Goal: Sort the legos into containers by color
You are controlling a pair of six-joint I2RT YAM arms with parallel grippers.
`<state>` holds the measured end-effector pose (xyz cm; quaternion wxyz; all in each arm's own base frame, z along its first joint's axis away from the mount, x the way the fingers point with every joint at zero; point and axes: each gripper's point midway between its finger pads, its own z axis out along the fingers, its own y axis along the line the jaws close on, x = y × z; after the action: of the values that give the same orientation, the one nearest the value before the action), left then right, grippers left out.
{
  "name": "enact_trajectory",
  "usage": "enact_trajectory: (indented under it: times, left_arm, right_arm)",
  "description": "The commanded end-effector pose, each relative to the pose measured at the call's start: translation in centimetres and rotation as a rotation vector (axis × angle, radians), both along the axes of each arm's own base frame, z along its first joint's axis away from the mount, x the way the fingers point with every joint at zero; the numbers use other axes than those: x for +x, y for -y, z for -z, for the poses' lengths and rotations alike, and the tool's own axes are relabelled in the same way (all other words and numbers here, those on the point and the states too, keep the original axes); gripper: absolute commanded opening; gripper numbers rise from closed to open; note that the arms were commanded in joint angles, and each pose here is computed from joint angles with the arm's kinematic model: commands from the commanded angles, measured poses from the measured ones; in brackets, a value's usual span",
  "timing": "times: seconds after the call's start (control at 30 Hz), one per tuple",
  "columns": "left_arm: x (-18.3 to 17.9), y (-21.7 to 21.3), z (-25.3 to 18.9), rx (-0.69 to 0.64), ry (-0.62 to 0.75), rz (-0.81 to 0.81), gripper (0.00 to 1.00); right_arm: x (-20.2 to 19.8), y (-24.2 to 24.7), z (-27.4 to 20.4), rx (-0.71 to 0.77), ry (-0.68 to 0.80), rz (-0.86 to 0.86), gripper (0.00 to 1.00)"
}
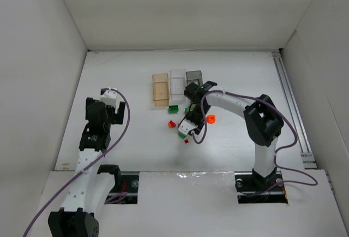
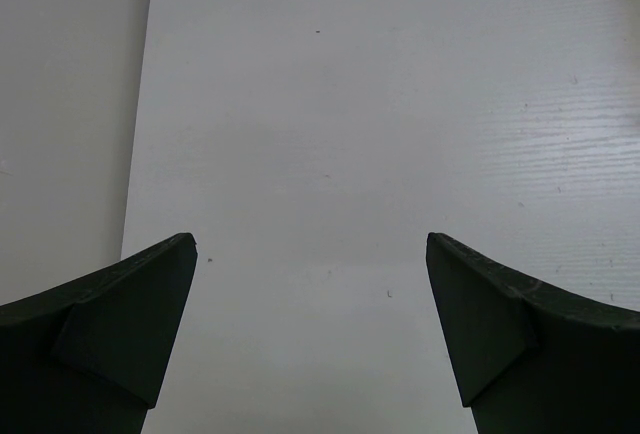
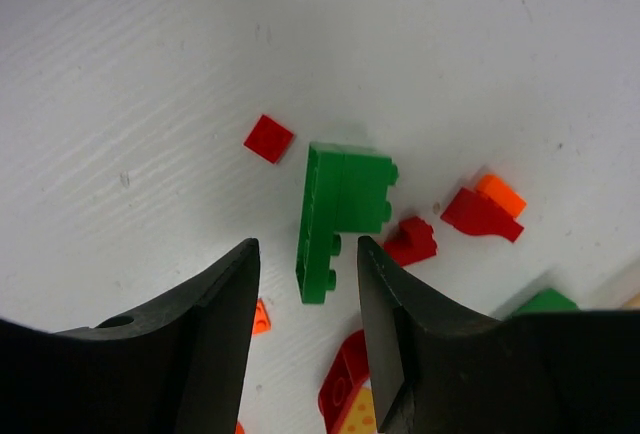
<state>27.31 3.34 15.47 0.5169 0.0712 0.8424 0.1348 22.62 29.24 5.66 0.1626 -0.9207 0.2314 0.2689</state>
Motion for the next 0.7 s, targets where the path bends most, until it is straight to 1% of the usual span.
enact_trajectory:
  times: [0.0,0.37,0.67]
  left_arm:
    - [0.2,0.1,-0.5,0.007,0.030,0.013,1.00]
    - [0.7,-0.1,-0.6,0.007,0.040,0.003,1.00]
    - [0.7,-0.3,-0.4,0.011,0.030,-0.005,1.00]
  right_arm:
    - [2.3,-0.2,-2.1,0.046,0.093,-0.020,0.49]
    - [3.0,0.5,0.2,-0.031,0.084,-0.001,0.50]
    - [2.8,-1.4,1.2,-0.048,0.080,-0.010,0.50]
